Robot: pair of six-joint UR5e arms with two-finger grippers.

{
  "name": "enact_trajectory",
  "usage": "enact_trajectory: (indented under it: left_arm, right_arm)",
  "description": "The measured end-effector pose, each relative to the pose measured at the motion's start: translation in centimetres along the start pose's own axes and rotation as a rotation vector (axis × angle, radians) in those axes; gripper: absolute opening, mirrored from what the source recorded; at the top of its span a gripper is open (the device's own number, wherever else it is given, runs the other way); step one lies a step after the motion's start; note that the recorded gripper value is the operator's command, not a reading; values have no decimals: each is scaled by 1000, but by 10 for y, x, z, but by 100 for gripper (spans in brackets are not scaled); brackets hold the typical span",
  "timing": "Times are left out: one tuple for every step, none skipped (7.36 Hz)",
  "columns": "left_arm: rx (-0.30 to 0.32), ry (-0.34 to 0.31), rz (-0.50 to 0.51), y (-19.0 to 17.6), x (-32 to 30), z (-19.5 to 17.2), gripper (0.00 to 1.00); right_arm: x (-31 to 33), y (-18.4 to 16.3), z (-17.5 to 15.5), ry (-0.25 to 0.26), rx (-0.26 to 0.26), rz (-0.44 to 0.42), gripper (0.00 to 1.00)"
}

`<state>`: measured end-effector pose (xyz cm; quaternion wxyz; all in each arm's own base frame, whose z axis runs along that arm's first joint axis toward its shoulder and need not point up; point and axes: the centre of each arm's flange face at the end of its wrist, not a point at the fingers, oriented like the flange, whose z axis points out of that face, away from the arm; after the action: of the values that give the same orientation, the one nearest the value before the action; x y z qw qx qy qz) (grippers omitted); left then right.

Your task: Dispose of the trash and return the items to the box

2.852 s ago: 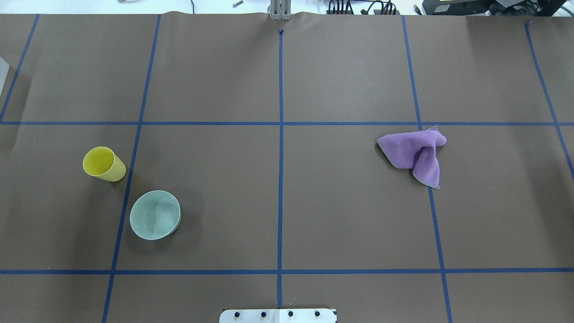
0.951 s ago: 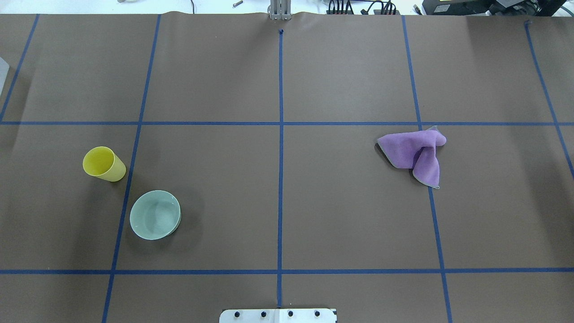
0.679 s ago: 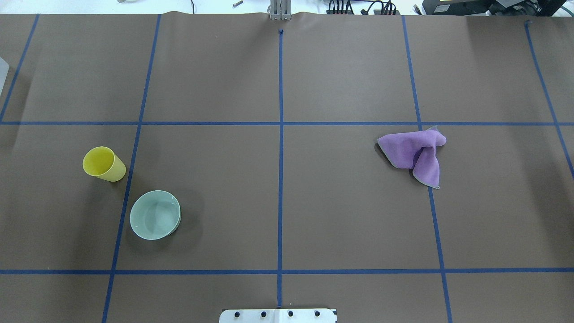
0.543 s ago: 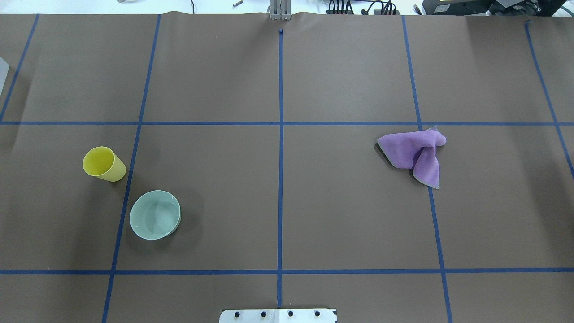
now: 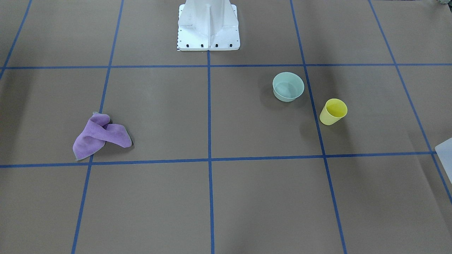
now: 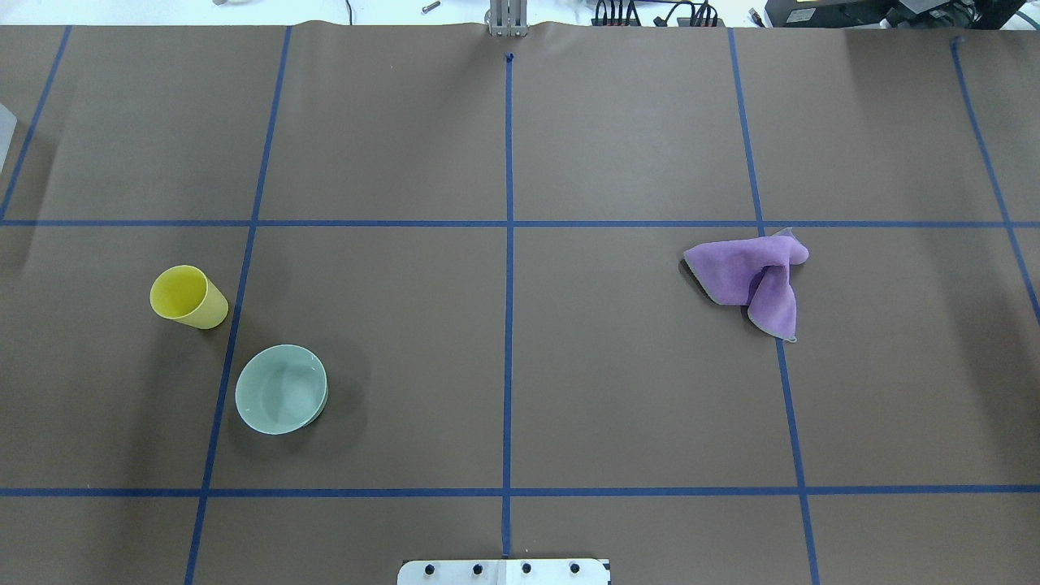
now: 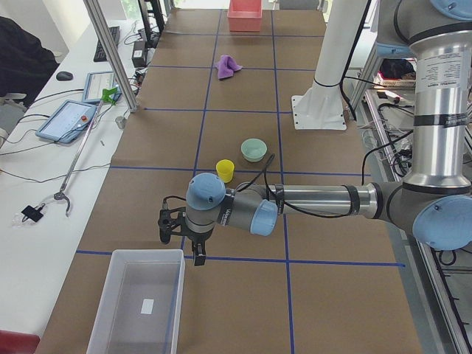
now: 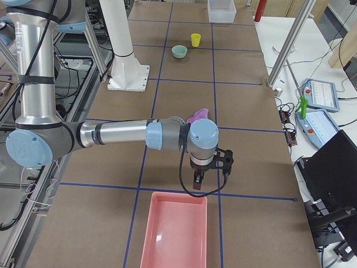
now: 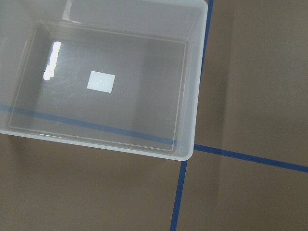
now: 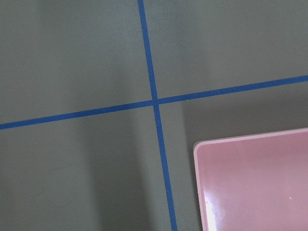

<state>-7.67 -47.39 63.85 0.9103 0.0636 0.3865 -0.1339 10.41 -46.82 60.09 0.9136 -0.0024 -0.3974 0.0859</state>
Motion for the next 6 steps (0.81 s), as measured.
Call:
enact_trajectory:
  left_arm:
    - [16, 1, 16, 5, -2, 0, 99]
    - [37, 4, 33, 8, -3, -2, 99]
    - [54, 12, 44, 9, 0, -4, 99]
    - [72, 27, 33, 5, 10, -9, 99]
    - [72, 58, 5, -3, 34, -11, 99]
    - [43, 99, 4, -9, 70, -4, 99]
  right_arm:
    - [0, 1, -1, 0, 1, -1, 100]
    - [0, 2, 0, 0, -1, 1, 100]
    - [0, 2, 0, 0, -4, 4, 100]
    - [0, 2, 0, -1, -8, 8, 100]
    - [-2, 1, -1, -2, -8, 9, 100]
    - [-3, 0, -2, -3, -8, 9, 100]
